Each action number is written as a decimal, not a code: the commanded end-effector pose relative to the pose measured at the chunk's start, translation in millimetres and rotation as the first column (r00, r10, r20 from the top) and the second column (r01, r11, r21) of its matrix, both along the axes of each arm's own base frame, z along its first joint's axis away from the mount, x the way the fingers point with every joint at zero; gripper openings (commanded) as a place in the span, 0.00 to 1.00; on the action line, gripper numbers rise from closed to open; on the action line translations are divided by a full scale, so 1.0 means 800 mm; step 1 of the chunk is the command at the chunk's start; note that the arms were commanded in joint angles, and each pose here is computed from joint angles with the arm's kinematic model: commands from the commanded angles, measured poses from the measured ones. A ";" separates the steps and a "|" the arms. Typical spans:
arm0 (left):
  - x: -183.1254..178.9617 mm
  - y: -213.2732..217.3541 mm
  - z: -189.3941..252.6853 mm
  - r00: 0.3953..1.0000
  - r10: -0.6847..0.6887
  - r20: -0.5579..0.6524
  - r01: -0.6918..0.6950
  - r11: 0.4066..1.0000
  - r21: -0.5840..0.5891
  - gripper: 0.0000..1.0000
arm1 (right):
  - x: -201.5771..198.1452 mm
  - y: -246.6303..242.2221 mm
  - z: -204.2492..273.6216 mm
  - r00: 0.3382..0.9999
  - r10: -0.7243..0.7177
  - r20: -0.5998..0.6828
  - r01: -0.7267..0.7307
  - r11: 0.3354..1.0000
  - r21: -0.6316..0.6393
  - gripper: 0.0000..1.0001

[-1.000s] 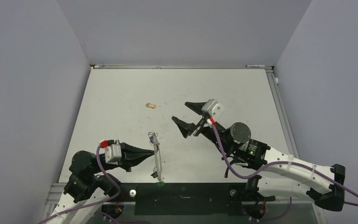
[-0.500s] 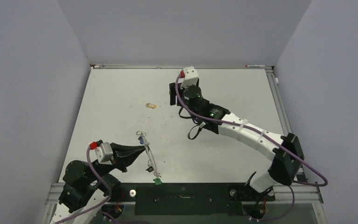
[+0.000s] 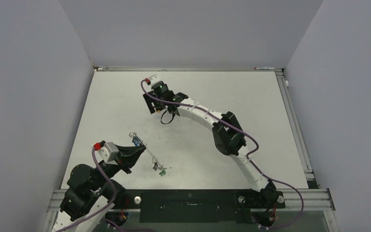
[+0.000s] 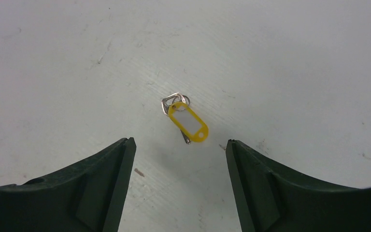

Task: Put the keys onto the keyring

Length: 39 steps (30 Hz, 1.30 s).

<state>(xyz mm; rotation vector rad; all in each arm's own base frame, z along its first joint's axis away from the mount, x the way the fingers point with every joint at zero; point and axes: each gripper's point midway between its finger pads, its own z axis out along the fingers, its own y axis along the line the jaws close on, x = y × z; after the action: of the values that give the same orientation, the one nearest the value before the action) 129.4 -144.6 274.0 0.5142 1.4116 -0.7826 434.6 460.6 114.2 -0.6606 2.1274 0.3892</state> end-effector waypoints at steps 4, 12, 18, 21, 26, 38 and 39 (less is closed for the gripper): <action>-0.022 0.020 0.051 0.989 0.023 0.146 -0.010 0.996 -0.089 0.00 | 0.046 0.015 -0.026 0.999 -0.029 -0.033 0.032 0.996 0.079 0.69; -0.023 0.015 0.047 0.991 0.001 0.136 0.010 0.997 -0.079 0.00 | 0.064 0.031 -0.054 0.999 -0.014 -0.035 0.018 0.989 0.145 0.59; -0.019 0.013 0.046 0.992 0.004 0.130 0.005 0.998 -0.069 0.00 | 0.063 0.045 -0.055 0.999 0.032 -0.036 -0.024 0.980 0.197 0.59; -0.017 0.012 0.045 0.992 0.008 0.128 0.000 0.998 -0.064 0.00 | 0.063 0.050 -0.058 0.998 0.045 -0.036 -0.036 0.977 0.212 0.59; -0.013 0.011 0.043 0.993 0.010 0.122 -0.004 0.999 -0.054 0.00 | 0.065 0.052 -0.075 0.998 0.052 -0.036 -0.044 0.978 0.202 0.51; -0.006 0.010 0.038 0.995 0.022 0.102 -0.018 0.999 -0.043 0.00 | 0.063 0.051 -0.097 0.998 0.060 -0.017 -0.057 0.986 0.154 0.06; -0.005 0.010 0.038 0.995 0.023 0.099 -0.019 0.999 -0.042 0.00 | 0.063 0.051 -0.095 0.998 0.061 -0.010 -0.059 0.987 0.150 0.05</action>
<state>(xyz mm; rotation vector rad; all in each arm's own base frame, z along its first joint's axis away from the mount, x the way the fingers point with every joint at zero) 133.2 -140.5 272.5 0.5118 1.4156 -0.7536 485.1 495.0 32.4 -0.6210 2.1068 0.5915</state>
